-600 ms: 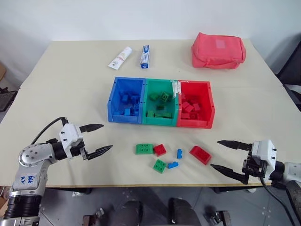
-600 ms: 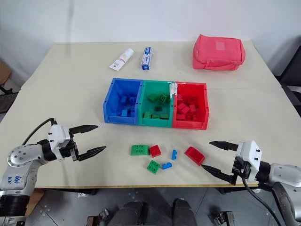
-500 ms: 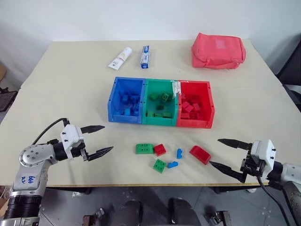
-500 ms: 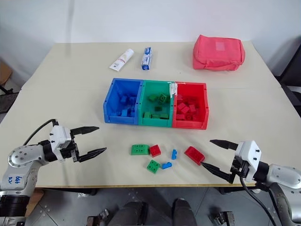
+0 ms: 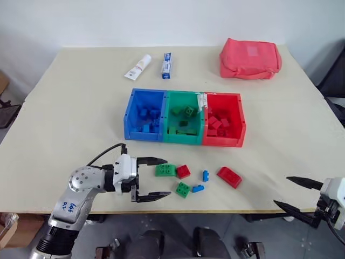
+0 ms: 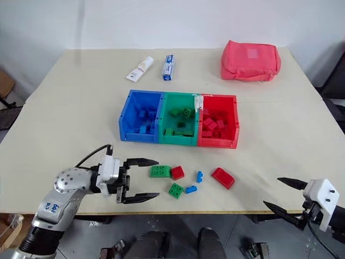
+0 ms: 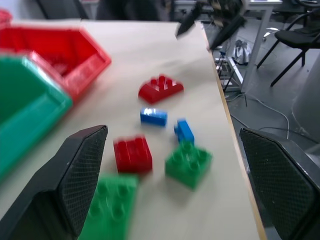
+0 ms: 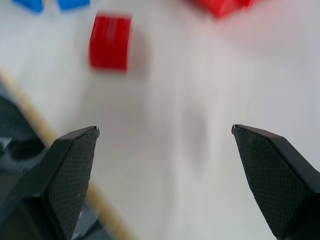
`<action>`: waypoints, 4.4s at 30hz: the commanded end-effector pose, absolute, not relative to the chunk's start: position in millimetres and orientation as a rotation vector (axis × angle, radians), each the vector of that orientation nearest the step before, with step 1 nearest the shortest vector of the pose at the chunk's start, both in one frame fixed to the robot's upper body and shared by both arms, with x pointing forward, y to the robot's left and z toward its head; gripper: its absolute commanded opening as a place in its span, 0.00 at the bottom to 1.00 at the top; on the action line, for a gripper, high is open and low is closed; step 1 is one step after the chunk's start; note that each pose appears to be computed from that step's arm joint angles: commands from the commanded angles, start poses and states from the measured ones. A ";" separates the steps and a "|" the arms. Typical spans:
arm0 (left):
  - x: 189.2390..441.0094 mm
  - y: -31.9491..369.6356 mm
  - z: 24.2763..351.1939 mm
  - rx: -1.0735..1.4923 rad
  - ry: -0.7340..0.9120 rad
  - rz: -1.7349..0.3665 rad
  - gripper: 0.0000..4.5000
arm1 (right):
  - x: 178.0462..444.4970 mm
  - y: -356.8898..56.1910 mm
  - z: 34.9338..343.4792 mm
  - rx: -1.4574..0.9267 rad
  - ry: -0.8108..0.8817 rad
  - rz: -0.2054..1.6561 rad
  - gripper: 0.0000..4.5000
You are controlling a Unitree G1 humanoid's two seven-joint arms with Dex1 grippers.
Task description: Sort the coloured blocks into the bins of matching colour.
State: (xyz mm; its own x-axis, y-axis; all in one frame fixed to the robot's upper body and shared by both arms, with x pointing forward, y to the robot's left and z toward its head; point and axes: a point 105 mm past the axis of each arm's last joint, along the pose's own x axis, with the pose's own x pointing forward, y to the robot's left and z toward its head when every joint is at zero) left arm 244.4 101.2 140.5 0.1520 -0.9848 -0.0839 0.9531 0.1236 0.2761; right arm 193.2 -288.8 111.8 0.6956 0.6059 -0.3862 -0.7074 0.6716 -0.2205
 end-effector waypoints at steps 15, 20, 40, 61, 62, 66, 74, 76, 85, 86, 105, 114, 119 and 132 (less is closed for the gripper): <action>244.4 114.5 143.1 0.385 -0.147 -1.372 1.00 | 251.3 -205.2 79.1 -0.323 0.391 0.741 0.70; 244.0 115.4 141.8 0.382 -0.145 -1.368 1.00 | 250.4 -198.7 84.6 -0.303 0.368 0.741 0.35; 244.2 112.3 139.8 0.392 -0.151 -1.406 1.00 | 276.4 -203.1 104.9 -0.447 0.293 0.923 0.75; 248.0 117.1 140.0 0.409 -0.153 -1.380 1.00 | 269.6 -169.0 113.0 -0.283 0.355 0.947 0.75; 248.0 117.3 139.8 0.410 -0.152 -1.380 1.00 | 271.4 -169.3 111.9 -0.290 0.354 0.928 0.75; 248.3 116.7 140.3 0.409 -0.153 -1.382 1.00 | 283.9 -173.8 106.1 -0.320 0.347 0.822 0.75; 249.4 116.0 140.8 0.410 -0.154 -1.383 1.00 | 275.5 -160.3 94.6 -0.257 0.410 0.781 0.75; 250.4 115.5 140.9 0.410 -0.156 -1.382 1.00 | 274.4 -158.4 90.5 -0.252 0.416 0.761 0.75; 252.2 112.0 141.2 0.406 -0.165 -1.392 1.00 | 278.9 -156.5 93.6 -0.273 0.364 0.762 0.66; 252.3 111.7 141.2 0.406 -0.166 -1.395 1.00 | 277.8 -156.9 94.5 -0.281 0.359 0.784 0.61; 278.2 128.2 166.0 0.255 -0.287 -1.131 1.00 | 333.7 -184.3 204.3 -0.107 -0.036 0.576 0.34; 282.5 143.2 174.3 0.247 -0.298 -1.048 1.00 | 351.1 -178.3 206.0 -0.168 -0.014 0.618 0.83; 277.8 155.0 162.9 0.302 -0.234 -1.072 1.00 | 324.5 -198.9 212.4 -0.227 -0.055 0.720 0.99; 260.8 130.9 140.3 0.406 -0.177 -1.346 1.00 | 255.9 -229.9 157.1 -0.493 0.168 1.061 0.99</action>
